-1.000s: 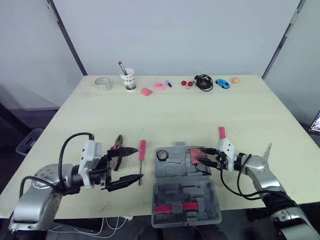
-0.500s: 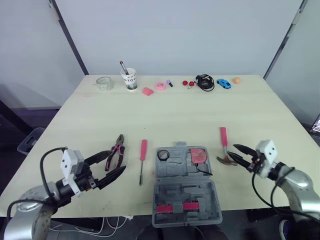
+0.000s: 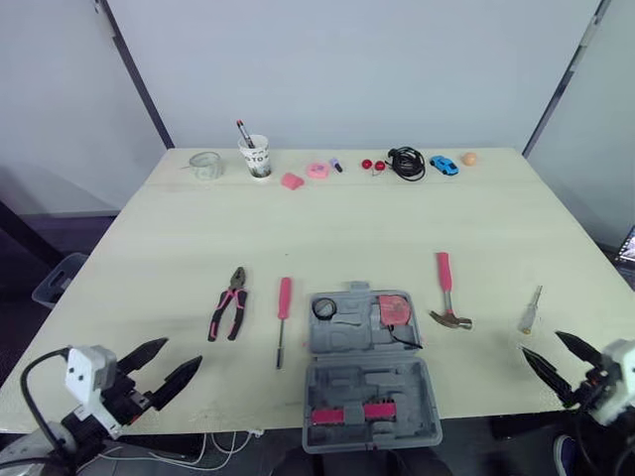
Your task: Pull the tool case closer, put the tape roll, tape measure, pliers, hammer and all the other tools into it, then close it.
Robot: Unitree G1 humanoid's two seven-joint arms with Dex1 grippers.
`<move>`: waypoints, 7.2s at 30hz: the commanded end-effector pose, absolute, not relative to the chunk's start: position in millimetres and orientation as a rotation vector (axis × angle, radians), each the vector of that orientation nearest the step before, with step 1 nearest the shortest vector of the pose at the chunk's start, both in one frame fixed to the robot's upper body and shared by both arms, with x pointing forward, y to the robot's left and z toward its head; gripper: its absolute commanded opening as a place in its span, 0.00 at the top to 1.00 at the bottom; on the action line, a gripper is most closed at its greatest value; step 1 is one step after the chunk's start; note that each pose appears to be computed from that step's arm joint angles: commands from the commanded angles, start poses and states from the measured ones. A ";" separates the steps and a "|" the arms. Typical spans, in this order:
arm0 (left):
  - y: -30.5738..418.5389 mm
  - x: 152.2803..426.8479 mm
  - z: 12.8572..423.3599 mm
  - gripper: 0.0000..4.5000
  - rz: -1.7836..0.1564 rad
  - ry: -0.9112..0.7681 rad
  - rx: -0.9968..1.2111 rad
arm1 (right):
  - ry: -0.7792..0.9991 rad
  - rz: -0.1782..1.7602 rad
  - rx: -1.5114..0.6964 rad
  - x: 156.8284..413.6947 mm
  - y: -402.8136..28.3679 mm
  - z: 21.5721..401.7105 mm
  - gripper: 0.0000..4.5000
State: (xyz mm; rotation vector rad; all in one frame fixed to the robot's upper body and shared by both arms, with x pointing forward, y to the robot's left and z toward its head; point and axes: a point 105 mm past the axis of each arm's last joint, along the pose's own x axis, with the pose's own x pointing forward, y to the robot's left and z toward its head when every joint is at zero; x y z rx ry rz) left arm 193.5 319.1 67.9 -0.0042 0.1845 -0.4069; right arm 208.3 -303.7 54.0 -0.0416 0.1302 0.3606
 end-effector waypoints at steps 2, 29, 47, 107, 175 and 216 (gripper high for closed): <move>338.0 176.7 59.8 0.00 -0.307 0.196 0.005 | 0.107 0.268 -0.054 189.6 -329.7 55.9 0.05; 308.4 243.4 89.5 0.00 -0.214 0.104 0.089 | -0.022 0.680 -0.184 250.6 -251.2 99.2 0.05; 276.3 313.4 83.5 0.00 -0.005 0.271 0.093 | -0.181 1.183 -0.258 283.9 -142.3 160.0 0.05; 205.5 333.6 142.2 0.44 -0.637 0.367 0.393 | -0.048 1.285 -0.330 294.4 -97.7 160.6 0.00; 103.1 322.1 155.5 0.00 -1.470 0.286 0.491 | 0.300 1.286 -0.737 317.9 -56.9 147.1 0.78; 215.1 257.8 147.6 0.00 -1.441 0.202 0.457 | 0.281 1.221 -0.995 298.8 -69.5 123.4 0.78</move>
